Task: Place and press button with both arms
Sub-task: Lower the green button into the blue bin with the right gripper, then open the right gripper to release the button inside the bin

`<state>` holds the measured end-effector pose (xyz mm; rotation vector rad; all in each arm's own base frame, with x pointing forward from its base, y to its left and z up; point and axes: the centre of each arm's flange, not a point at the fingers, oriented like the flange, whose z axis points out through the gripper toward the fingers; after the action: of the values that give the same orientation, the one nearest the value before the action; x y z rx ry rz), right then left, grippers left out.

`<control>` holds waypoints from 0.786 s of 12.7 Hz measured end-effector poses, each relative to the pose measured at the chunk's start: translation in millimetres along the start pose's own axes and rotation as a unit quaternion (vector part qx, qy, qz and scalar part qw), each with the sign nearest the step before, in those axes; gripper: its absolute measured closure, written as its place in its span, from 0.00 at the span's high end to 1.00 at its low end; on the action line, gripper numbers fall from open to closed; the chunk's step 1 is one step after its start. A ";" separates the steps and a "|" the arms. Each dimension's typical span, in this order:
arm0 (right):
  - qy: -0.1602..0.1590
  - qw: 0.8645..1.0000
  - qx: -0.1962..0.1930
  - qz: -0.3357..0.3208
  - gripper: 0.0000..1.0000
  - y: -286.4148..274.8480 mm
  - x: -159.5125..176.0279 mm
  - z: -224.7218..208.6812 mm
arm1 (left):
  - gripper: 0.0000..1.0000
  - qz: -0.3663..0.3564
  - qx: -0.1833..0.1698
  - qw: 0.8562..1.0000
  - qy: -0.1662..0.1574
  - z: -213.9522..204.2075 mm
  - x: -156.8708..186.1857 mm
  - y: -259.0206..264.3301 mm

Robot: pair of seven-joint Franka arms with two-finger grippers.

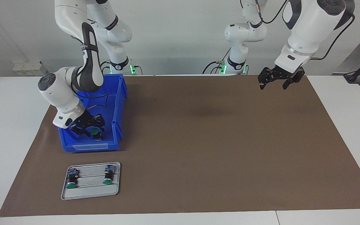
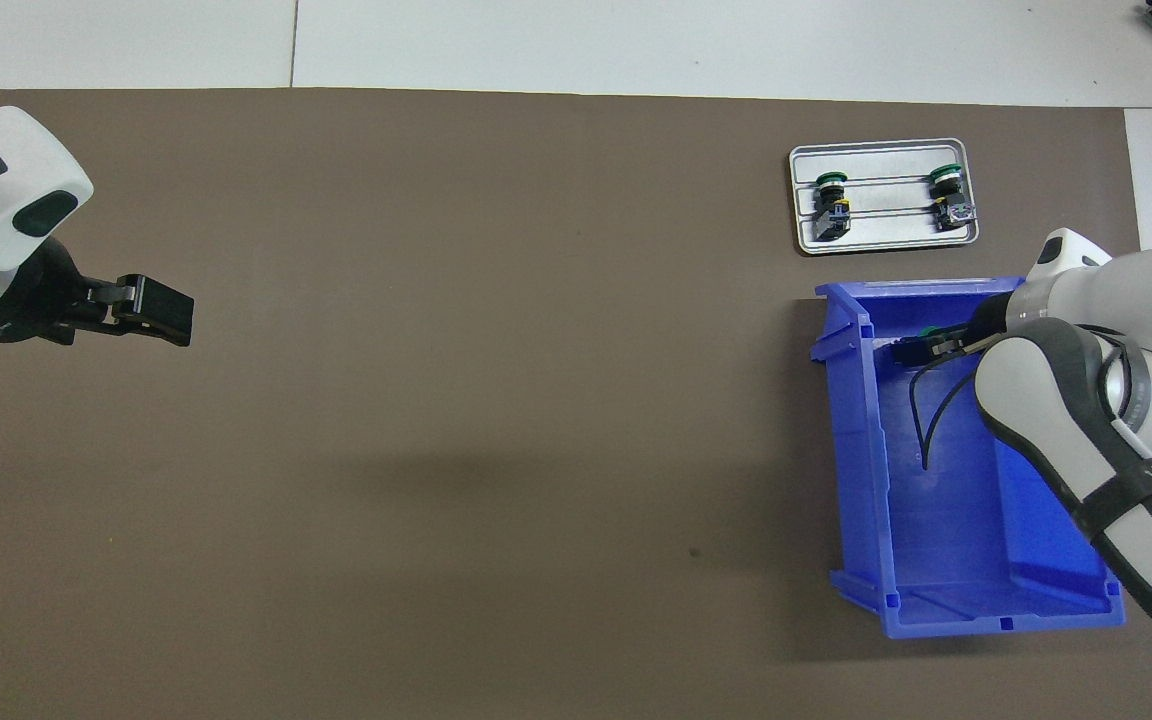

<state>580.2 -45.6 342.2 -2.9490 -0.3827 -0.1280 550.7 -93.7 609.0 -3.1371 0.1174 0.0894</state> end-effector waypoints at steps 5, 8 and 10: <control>0.040 0.994 -0.020 0.102 0.97 -26.0 6.6 -63.6 | 1.00 0.000 0.000 1.000 0.000 0.0 0.0 0.0; 0.028 0.984 -0.072 0.160 0.97 -52.1 8.5 -114.6 | 1.00 0.000 0.000 1.000 0.000 0.0 0.0 0.0; 0.023 0.980 -0.079 0.180 0.97 -67.9 15.2 -146.9 | 1.00 0.000 0.000 1.000 0.000 0.0 0.0 0.0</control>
<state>567.9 -2.6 498.5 -3.1045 0.1794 -0.1873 550.7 -93.7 609.0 -3.1371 0.1174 0.0894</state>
